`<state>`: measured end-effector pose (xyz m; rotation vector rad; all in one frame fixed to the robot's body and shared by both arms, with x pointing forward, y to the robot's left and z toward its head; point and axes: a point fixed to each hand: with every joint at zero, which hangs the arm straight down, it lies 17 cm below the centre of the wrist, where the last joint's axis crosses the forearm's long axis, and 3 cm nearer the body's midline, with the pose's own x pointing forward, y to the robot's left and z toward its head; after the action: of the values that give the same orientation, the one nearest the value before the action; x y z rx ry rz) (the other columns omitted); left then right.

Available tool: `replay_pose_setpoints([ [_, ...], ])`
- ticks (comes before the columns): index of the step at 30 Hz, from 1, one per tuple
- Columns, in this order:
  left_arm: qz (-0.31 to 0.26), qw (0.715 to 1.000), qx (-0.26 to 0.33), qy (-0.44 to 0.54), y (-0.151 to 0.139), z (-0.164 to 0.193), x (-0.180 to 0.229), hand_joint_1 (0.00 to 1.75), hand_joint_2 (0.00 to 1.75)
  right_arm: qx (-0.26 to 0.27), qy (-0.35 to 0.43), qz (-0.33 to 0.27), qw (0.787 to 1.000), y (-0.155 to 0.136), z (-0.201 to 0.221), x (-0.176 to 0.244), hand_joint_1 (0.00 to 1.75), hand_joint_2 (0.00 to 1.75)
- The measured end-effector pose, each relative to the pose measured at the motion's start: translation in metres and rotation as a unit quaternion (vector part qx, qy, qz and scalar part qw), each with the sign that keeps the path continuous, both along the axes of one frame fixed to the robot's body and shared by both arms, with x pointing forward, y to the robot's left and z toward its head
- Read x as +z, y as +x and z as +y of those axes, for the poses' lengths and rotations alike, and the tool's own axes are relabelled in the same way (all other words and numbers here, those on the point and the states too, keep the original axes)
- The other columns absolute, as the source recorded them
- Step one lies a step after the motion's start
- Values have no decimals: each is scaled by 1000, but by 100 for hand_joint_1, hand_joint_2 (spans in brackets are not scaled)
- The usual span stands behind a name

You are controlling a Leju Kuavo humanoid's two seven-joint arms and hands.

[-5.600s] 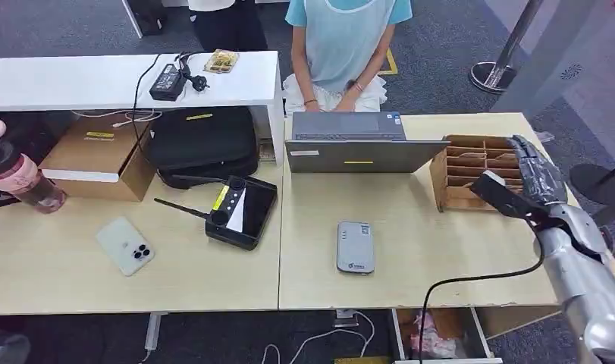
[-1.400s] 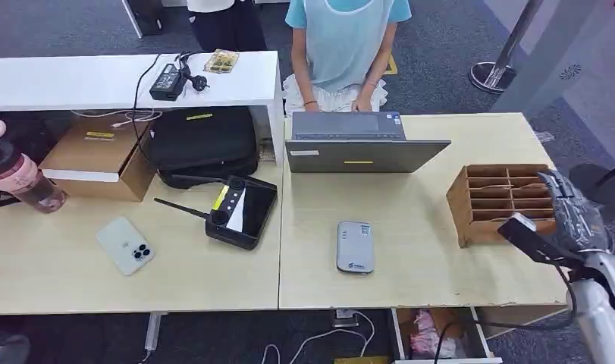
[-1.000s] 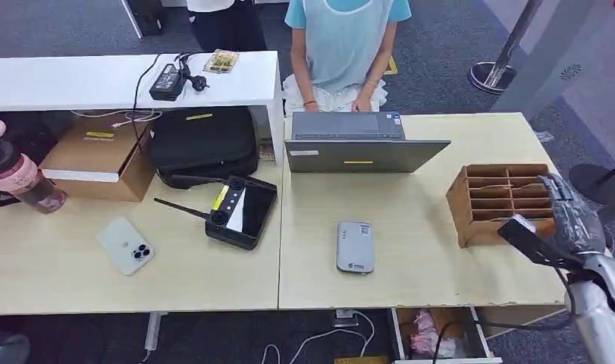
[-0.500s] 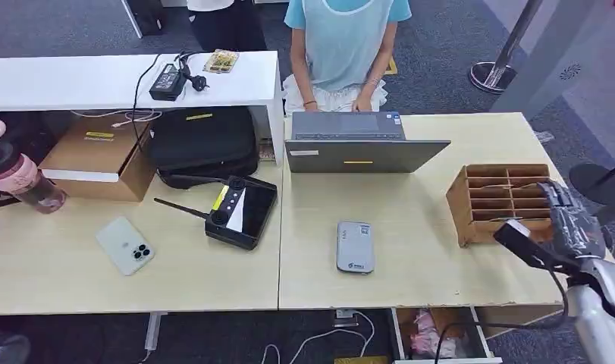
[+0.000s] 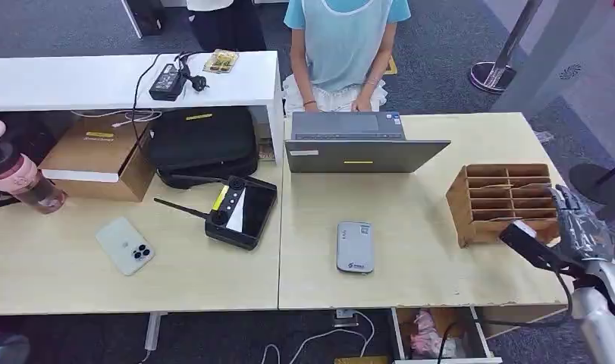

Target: Pass the card to the sensor for recognition and then transmit it.

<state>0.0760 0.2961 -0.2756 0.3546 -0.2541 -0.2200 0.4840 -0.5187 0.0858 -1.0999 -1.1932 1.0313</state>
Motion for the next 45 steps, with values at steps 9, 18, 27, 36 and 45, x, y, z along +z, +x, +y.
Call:
replay_pose_setpoints([
  [9,1,1000,-2,0,-1,0,0,0,0,-11,6,41,999,-11,-15,-11,0,175],
  [18,0,1000,2,0,-1,0,0,0,0,-4,11,51,999,-6,-14,-7,0,175],
  [27,-1,1000,3,0,-1,0,0,0,0,4,9,37,999,2,-10,4,0,175],
  [36,-1,1000,-1,0,0,0,0,0,0,-3,7,45,999,3,-14,-1,0,175],
  [45,-3,1000,-9,1,1,1,0,0,0,-13,8,56,998,-3,-24,-9,0,175],
])
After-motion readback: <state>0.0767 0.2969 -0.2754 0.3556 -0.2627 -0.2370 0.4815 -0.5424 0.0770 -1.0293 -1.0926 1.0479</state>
